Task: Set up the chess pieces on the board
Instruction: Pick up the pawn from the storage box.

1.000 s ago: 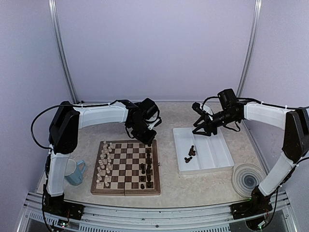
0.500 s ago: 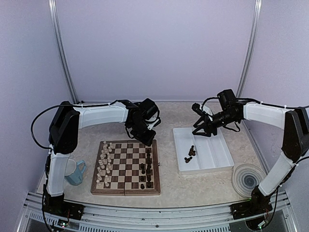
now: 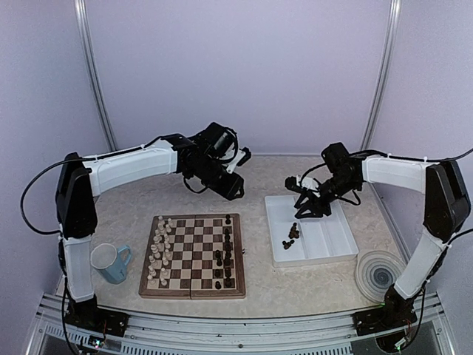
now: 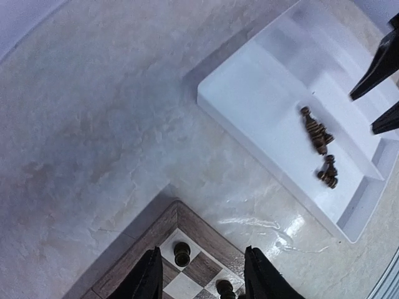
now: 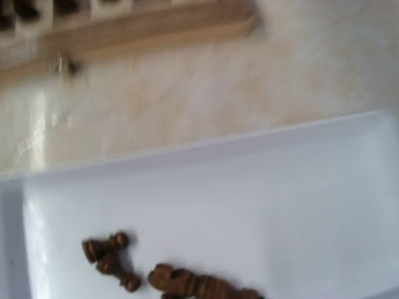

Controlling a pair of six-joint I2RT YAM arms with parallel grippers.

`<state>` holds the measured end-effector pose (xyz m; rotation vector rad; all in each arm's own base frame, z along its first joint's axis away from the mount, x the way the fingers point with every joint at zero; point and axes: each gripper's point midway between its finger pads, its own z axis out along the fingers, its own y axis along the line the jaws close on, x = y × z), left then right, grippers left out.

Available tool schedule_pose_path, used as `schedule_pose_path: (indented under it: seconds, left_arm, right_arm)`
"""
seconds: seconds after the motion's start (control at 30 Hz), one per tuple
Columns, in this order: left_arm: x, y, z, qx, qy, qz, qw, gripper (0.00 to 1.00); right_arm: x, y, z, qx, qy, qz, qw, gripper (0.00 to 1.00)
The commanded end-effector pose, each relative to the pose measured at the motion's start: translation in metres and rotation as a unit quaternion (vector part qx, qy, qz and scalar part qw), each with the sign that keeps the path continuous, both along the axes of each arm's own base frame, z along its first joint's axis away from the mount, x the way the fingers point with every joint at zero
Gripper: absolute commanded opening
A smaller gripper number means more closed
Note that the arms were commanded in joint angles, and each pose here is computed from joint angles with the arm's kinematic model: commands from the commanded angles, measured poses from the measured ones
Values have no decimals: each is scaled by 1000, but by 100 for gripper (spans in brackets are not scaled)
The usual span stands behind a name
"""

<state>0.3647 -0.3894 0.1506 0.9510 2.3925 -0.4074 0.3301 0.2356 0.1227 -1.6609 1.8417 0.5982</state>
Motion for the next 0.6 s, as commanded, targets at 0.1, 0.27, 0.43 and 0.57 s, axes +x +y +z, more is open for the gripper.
schedule_pose_path:
  seconds: [0.1,0.27,0.43,0.57]
  left_arm:
    - [5,-1,73,-120,-101,-23,987,46]
    - [-2,13,73,-139,-109,-21,984,47]
    - [-6,12,67,-134,-96,-26,986,47]
    - [-7,11,60,-126,-89,-28,988,47]
  right_arm:
    - [-31,7,-63,-158,-14,100,982,36]
    - [-38,5,-88,-213,-13,126,969,37]
    - [-43,4,-105,-241,0,141,960,38]
    - [-50,-1,-118,-262,13,149,953,37]
